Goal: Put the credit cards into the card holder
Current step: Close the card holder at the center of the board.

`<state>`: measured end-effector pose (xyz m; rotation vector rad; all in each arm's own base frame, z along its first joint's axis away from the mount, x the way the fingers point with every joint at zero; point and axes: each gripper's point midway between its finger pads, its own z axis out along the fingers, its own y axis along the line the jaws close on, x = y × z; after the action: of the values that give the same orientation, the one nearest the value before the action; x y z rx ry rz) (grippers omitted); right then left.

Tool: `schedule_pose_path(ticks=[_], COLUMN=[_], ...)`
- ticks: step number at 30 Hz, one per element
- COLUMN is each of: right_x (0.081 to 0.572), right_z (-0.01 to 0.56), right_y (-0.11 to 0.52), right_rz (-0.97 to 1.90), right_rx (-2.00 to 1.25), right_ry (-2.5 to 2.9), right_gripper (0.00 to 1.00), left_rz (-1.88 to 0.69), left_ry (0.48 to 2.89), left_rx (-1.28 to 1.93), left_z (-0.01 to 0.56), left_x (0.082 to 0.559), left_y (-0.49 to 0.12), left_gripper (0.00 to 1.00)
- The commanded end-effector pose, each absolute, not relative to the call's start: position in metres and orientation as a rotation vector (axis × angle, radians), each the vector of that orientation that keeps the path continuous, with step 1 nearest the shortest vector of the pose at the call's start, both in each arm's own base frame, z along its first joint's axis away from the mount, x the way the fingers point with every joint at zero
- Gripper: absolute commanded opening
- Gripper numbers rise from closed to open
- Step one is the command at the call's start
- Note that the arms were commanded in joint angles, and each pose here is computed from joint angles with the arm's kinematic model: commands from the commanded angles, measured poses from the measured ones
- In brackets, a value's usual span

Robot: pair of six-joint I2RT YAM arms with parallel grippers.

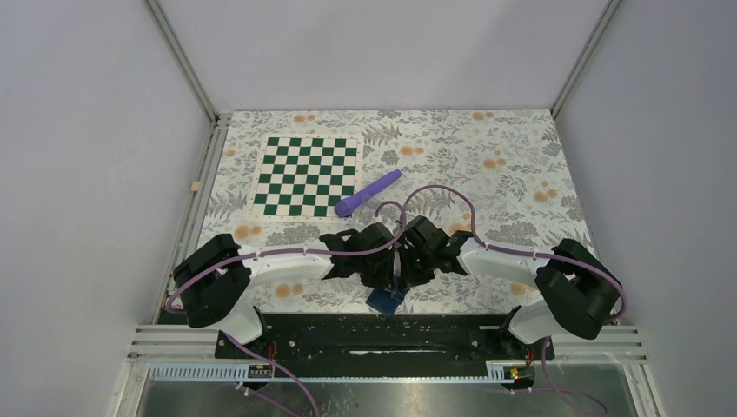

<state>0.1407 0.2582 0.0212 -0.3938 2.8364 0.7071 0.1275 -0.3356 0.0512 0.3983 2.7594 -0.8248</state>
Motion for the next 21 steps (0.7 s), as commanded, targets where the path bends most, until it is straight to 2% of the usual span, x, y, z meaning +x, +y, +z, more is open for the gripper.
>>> schedule_pose_path(ticks=[1, 21], right_x=[0.128, 0.127], right_z=[0.008, 0.018], right_y=[0.243, 0.249], right_rz=[0.616, 0.693], right_rx=[-0.440, -0.461], right_ry=[2.902, 2.860], right_gripper=[0.00, 0.00], left_rz=[-0.833, -0.666], left_ry=[2.770, 2.838], left_rx=[0.373, 0.378], left_z=[0.046, 0.012], left_x=[0.128, 0.123], left_y=[-0.335, -0.308], left_gripper=[0.00, 0.00])
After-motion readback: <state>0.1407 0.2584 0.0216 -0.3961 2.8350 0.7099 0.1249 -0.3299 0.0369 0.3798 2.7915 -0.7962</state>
